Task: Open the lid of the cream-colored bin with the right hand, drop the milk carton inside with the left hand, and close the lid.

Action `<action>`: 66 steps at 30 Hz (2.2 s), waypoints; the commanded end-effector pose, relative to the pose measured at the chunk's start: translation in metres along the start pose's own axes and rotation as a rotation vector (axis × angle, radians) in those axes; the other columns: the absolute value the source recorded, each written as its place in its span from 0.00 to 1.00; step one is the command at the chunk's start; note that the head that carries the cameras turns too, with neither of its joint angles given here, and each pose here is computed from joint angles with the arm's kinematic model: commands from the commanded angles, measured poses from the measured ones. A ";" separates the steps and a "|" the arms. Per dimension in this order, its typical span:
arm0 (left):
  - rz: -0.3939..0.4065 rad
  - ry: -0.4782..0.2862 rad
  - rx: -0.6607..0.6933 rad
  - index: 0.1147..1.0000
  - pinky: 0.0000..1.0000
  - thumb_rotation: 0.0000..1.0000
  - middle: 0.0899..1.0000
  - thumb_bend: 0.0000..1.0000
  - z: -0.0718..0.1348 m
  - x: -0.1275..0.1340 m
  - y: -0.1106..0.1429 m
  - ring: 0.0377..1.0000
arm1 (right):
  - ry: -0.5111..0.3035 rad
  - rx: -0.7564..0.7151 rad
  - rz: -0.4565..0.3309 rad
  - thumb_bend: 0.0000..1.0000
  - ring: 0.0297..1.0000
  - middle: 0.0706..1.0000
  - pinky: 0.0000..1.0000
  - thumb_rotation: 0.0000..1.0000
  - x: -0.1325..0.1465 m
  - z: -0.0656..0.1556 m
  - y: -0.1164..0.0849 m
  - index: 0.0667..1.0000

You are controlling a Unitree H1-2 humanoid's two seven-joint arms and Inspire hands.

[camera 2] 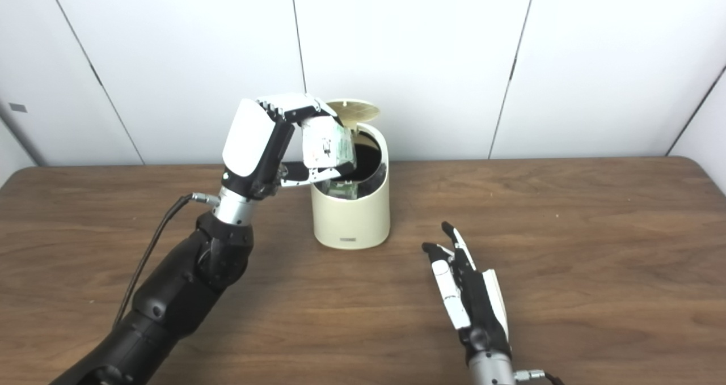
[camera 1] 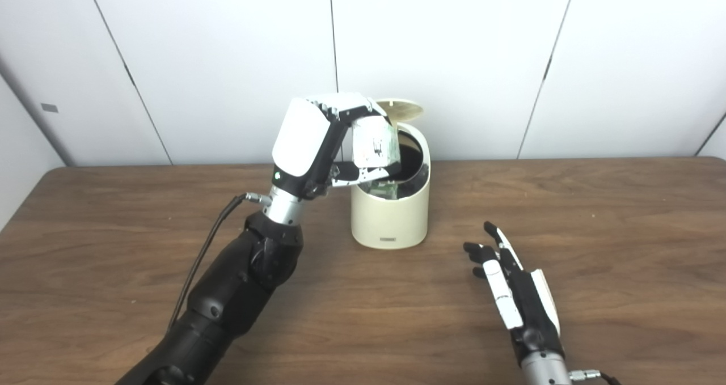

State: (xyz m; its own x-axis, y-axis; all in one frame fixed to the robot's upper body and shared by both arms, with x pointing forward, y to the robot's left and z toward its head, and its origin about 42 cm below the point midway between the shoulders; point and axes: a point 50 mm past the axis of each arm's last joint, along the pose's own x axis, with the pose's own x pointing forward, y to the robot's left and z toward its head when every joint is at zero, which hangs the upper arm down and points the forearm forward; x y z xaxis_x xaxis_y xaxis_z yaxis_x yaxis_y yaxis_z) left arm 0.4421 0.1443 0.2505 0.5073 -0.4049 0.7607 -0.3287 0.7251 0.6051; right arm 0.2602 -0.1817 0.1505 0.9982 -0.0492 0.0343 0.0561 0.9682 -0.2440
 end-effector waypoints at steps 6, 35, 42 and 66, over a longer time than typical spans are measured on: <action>0.108 -0.063 0.019 0.38 0.36 0.00 0.46 0.48 -0.005 0.032 0.012 0.43 | -0.065 0.004 -0.011 0.41 0.81 0.77 0.77 1.00 0.000 0.014 -0.003 0.92; -0.118 -0.001 -0.051 0.42 0.50 0.04 0.51 0.52 -0.005 0.024 0.009 0.51 | -0.074 0.009 -0.029 0.43 0.81 0.74 0.82 1.00 0.002 0.017 -0.005 0.94; -0.169 -0.006 -0.064 0.50 0.55 0.04 0.55 1.00 -0.004 0.025 0.014 0.57 | -0.076 0.010 -0.029 0.45 0.80 0.74 0.81 1.00 0.003 0.018 -0.005 0.93; -0.126 -0.015 -0.018 0.57 0.51 0.12 0.61 1.00 -0.004 0.027 0.016 0.58 | -0.085 -0.004 -0.012 0.45 0.81 0.74 0.78 1.00 0.003 0.017 -0.005 0.93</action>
State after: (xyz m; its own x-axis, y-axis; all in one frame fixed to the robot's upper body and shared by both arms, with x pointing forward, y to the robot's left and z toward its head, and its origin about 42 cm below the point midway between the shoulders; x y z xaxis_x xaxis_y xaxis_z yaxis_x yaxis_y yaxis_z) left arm 0.4501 0.1506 0.2517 0.6010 -0.5029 0.6212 -0.2009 0.6572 0.7264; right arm 0.2590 -0.1850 0.1513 0.9978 -0.0557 0.0373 0.0633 0.9654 -0.2529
